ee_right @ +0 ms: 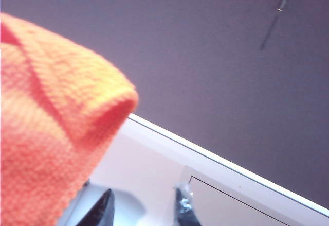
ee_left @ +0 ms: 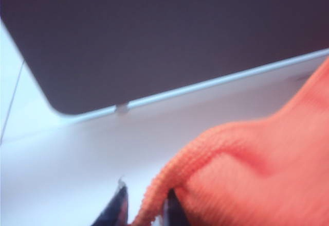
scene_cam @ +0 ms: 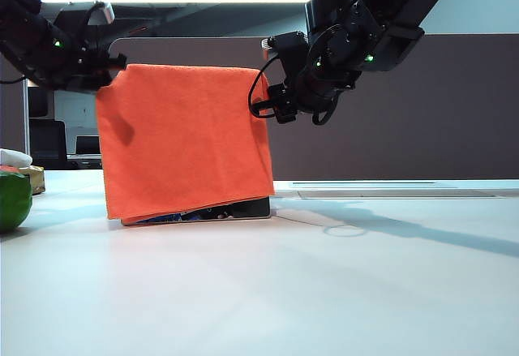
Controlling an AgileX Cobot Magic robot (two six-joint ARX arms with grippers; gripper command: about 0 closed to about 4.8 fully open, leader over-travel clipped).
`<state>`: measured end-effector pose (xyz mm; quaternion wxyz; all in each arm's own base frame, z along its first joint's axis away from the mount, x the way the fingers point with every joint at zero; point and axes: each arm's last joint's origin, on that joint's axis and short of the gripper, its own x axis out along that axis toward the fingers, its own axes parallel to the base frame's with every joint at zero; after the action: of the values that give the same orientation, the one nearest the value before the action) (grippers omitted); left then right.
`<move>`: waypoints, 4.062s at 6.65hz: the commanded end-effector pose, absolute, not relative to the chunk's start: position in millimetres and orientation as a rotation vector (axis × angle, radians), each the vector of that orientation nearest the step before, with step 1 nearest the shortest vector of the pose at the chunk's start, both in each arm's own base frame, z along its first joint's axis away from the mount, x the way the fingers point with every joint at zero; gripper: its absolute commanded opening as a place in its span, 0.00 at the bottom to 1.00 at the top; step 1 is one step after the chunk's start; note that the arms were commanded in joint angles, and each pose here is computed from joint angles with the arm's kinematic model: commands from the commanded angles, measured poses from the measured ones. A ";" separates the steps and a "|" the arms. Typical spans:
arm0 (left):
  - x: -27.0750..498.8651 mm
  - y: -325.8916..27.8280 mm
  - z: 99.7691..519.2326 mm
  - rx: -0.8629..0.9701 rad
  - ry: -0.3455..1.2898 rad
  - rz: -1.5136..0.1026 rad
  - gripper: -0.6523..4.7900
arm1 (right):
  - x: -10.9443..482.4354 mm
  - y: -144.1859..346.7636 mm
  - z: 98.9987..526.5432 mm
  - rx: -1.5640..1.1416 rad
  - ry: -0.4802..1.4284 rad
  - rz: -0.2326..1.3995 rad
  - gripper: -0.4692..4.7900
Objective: Pick up the cloth from the table and use it to cover the mirror.
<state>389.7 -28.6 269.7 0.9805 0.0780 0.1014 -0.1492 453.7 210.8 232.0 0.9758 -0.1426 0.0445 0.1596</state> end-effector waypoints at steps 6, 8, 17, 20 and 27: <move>392.5 -23.8 283.1 0.140 0.090 -0.144 0.59 | 456.6 198.7 228.9 -0.298 0.174 0.276 0.43; 392.2 -21.8 279.7 0.144 0.128 -0.083 0.56 | 456.6 198.7 228.9 -0.298 0.173 0.276 0.43; 390.2 -24.2 269.7 0.140 0.227 -0.165 0.56 | 454.5 202.9 232.2 -0.273 0.147 0.442 0.08; 390.4 -15.1 273.7 0.097 0.204 -0.125 0.56 | 453.7 201.4 226.3 -0.287 0.208 0.437 0.08; 389.0 0.4 286.5 -0.083 0.117 -0.294 0.57 | 446.2 198.3 251.4 -0.278 0.171 0.439 0.31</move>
<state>389.6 0.2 279.9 0.9860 -0.0428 0.0774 -0.1412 447.3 198.2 241.3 0.9599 -0.1438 0.1051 0.2167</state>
